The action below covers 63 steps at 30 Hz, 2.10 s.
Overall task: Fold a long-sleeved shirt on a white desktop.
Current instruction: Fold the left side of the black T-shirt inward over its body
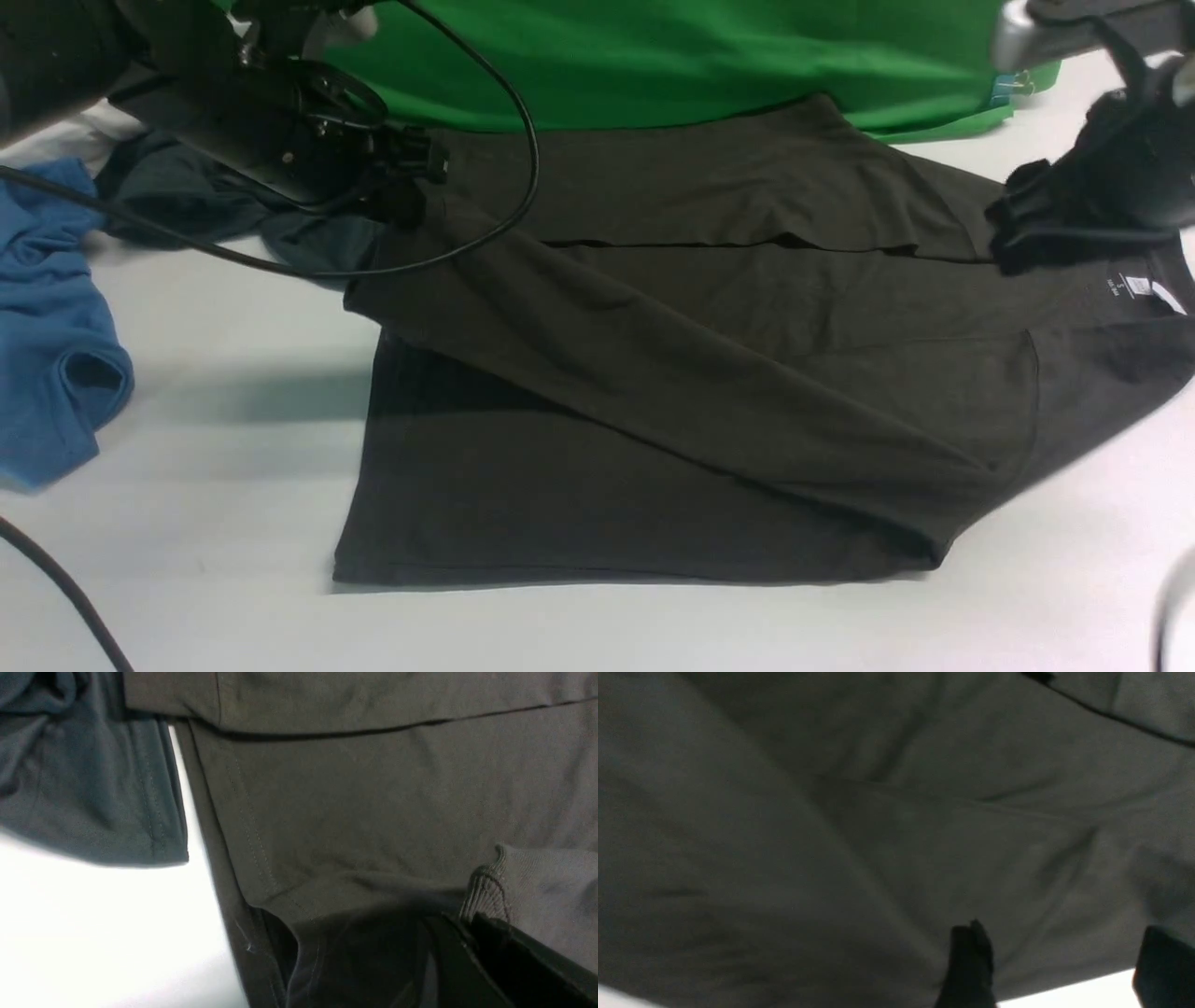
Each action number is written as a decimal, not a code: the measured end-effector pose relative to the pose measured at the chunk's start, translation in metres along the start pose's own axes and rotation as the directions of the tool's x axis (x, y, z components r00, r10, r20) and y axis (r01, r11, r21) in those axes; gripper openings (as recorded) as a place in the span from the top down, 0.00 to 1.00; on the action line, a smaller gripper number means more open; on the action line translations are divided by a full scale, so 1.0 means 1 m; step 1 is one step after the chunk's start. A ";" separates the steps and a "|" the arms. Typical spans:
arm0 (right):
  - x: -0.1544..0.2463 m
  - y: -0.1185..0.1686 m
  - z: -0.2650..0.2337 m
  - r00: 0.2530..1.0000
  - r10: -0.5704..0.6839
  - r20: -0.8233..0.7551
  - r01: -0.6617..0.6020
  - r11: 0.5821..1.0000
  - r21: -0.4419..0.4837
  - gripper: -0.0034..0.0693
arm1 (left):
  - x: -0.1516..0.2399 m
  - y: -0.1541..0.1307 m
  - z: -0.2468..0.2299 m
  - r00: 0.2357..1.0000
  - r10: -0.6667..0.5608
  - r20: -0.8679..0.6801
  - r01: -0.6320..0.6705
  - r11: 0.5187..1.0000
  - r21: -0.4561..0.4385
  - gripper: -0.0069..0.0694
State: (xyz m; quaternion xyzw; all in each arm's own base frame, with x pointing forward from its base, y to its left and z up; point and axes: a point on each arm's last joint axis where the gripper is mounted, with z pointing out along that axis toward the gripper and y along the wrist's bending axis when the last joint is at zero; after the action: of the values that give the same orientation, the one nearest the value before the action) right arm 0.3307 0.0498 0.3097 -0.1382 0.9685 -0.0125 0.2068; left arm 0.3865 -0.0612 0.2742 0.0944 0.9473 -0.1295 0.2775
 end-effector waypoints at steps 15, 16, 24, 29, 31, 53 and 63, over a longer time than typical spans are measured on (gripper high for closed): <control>-0.013 -0.056 0.102 0.683 -0.720 -0.121 0.711 0.694 -0.117 0.30 | 0.000 0.000 0.000 1.000 0.018 0.002 -0.018 1.000 0.000 0.84; -0.012 -0.057 0.110 0.671 -0.731 -0.126 0.719 0.682 -0.132 0.30 | 0.000 0.000 0.000 1.000 0.018 0.002 -0.018 1.000 0.000 0.84; -0.006 -0.069 0.140 0.652 -0.746 -0.138 0.730 0.666 -0.152 0.30 | -0.001 0.000 0.000 1.000 0.023 0.008 -0.023 1.000 -0.002 0.84; -0.004 -0.071 0.161 0.637 -0.759 -0.135 0.743 0.651 -0.158 0.31 | -0.001 0.000 0.000 1.000 0.024 0.009 -0.024 1.000 -0.002 0.84; -0.002 -0.071 0.169 0.633 -0.762 -0.139 0.742 0.648 -0.173 0.36 | -0.001 0.000 0.000 1.000 0.024 0.009 -0.024 1.000 -0.002 0.84; -0.001 -0.066 0.115 0.633 -0.761 -0.144 0.727 0.648 -0.226 0.90 | -0.002 0.000 0.000 0.999 0.026 0.019 -0.026 1.000 -0.005 0.84; 0.025 -0.088 0.090 0.735 -0.647 -0.203 0.592 0.758 -0.276 0.90 | -0.004 -0.010 -0.005 0.998 0.030 0.049 -0.035 0.995 0.098 0.84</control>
State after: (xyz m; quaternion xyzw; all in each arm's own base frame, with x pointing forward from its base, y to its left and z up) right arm 0.3682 -0.0384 0.2246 -0.4701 0.8819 -0.0070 0.0344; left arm 0.3850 -0.0698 0.2827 0.1202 0.9313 -0.1737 0.2969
